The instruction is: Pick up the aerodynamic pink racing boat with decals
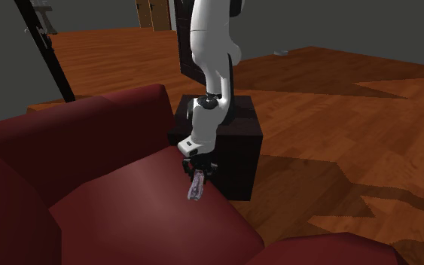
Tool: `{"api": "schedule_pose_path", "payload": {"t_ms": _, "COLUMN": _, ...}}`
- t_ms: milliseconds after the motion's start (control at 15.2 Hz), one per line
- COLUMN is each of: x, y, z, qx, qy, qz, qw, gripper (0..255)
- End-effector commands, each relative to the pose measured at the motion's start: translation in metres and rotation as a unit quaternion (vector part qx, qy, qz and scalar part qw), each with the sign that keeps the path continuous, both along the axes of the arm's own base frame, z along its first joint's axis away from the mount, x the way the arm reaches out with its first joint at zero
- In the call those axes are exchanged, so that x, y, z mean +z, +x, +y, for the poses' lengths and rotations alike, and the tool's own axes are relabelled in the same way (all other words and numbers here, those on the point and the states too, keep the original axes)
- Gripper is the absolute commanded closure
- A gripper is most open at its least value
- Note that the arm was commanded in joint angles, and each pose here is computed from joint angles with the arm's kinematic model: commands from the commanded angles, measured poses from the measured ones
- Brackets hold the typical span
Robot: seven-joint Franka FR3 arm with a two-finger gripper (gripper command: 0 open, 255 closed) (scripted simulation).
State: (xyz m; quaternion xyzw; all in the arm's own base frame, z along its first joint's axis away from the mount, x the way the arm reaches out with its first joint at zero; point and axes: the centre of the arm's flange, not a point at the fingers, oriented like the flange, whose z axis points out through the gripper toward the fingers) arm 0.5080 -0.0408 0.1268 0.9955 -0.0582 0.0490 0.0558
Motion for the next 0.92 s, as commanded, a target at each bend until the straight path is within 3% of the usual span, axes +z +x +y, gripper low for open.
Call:
{"api": "schedule_pose_path", "payload": {"t_ms": 0, "x": 0.0, "y": 0.0, "z": 0.0, "qx": 0.0, "qy": 0.0, "qz": 0.0, "qw": 1.0, "gripper": 255}}
{"api": "schedule_pose_path", "payload": {"t_ms": 198, "x": 0.0, "y": 0.0, "z": 0.0, "qx": 0.0, "qy": 0.0, "qz": 0.0, "qw": 1.0, "gripper": 255}}
{"api": "schedule_pose_path", "payload": {"t_ms": 858, "x": 0.053, "y": 0.0, "z": 0.0, "qx": 0.0, "qy": 0.0, "qz": 0.0, "qw": 1.0, "gripper": 255}}
